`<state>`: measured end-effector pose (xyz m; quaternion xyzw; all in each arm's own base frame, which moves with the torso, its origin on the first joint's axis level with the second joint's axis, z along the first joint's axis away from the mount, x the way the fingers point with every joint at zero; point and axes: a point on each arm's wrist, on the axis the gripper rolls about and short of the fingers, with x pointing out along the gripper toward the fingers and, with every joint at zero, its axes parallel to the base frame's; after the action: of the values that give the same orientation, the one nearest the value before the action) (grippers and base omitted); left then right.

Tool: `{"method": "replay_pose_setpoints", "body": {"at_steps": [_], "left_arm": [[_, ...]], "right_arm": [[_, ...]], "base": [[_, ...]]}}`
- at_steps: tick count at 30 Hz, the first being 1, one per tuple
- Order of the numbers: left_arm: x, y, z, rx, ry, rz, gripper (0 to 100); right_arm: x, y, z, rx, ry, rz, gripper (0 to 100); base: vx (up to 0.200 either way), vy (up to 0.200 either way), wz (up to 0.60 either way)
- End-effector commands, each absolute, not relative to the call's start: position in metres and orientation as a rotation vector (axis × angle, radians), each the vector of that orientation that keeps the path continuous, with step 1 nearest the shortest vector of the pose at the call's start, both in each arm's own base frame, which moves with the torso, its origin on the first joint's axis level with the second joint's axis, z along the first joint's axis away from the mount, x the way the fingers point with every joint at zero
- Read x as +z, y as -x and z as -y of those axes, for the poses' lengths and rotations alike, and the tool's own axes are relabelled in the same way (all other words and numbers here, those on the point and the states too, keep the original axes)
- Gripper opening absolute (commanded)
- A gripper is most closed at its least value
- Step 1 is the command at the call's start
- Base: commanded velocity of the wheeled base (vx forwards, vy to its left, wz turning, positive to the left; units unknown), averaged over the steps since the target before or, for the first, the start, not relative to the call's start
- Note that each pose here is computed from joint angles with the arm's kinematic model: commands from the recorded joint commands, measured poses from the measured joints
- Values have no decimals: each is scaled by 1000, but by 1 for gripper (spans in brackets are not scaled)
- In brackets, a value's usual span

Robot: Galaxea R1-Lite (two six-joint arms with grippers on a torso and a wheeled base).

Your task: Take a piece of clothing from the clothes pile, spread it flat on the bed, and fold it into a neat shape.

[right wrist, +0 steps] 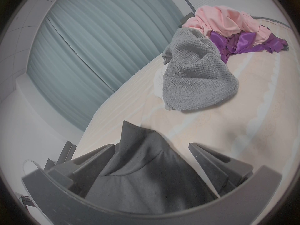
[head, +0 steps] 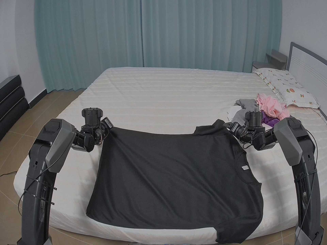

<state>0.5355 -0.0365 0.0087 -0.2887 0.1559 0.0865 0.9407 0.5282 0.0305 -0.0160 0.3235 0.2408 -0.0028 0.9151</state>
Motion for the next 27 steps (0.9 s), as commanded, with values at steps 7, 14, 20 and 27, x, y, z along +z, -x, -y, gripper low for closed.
{"method": "replay_pose_setpoints", "body": {"at_steps": [7,14,20,27], "left_arm": [[8,-535,37,176,589,-320,0],[9,-535,37,176,589,-320,0],[6,-537,37,175,588,-317,0],[8,-539,37,170,592,-301,0]], "right_arm": [[-37,-539,-30,-22,-663,-500,0],[-41,-544,-29,-50,-663,-478,0],[-27,-549,-20,-62,-673,-401,0],[-4,-552,-8,-59,-677,-301,0]], "base": [[0,0,0],[0,0,0],[0,0,0],[0,0,0]]}}
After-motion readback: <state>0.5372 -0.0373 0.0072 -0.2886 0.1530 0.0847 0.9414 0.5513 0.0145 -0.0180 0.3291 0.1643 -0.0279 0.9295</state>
